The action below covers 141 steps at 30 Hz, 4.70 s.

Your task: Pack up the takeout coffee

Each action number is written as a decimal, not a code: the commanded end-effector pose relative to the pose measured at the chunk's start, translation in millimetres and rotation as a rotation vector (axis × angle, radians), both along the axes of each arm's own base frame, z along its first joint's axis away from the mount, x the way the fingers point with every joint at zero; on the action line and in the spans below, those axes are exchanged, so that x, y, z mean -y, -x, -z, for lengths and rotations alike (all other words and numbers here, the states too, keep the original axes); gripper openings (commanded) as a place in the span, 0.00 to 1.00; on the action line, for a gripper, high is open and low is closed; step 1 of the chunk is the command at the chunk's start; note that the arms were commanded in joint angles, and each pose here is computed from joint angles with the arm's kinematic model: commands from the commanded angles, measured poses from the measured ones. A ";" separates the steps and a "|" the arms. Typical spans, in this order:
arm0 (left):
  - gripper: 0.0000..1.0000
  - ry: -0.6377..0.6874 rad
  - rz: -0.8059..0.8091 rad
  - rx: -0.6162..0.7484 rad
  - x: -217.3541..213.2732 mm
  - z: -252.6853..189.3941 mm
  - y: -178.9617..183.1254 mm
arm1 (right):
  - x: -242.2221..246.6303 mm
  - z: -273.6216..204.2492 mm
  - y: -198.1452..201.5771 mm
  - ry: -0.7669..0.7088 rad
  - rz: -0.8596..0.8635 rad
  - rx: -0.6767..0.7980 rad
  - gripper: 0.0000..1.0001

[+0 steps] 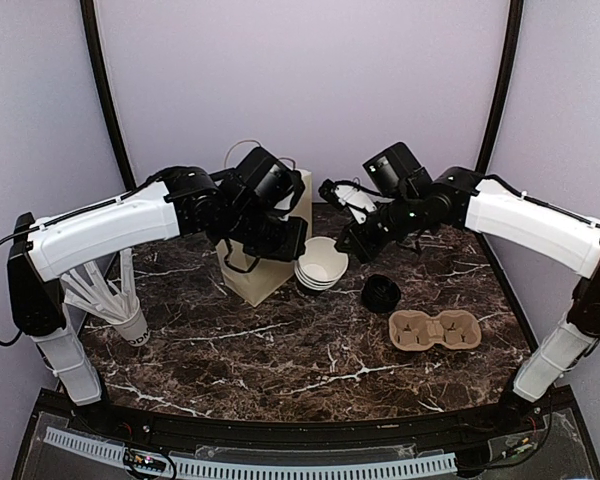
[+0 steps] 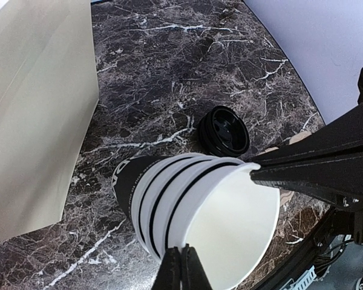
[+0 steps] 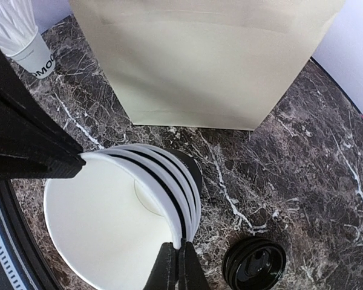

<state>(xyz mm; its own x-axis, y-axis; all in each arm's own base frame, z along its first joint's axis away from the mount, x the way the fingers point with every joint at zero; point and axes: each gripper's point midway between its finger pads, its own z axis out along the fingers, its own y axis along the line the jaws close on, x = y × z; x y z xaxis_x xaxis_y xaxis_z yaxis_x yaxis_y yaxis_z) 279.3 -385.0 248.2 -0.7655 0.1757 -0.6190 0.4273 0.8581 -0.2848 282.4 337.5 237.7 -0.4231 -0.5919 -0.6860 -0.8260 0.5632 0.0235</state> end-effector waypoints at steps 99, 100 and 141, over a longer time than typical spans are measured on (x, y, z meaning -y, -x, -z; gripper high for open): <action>0.99 -0.452 1.009 0.154 -60.1 120.7 214.9 | 113.2 -8.7 52.5 -0.254 -0.289 0.008 0.00; 0.99 -0.460 1.019 0.181 -57.2 123.1 212.3 | 114.5 -4.6 57.4 -0.242 -0.302 -0.012 0.00; 0.99 -0.603 0.850 0.224 -24.2 200.7 131.7 | 91.1 90.8 106.3 0.063 -0.452 -0.222 0.09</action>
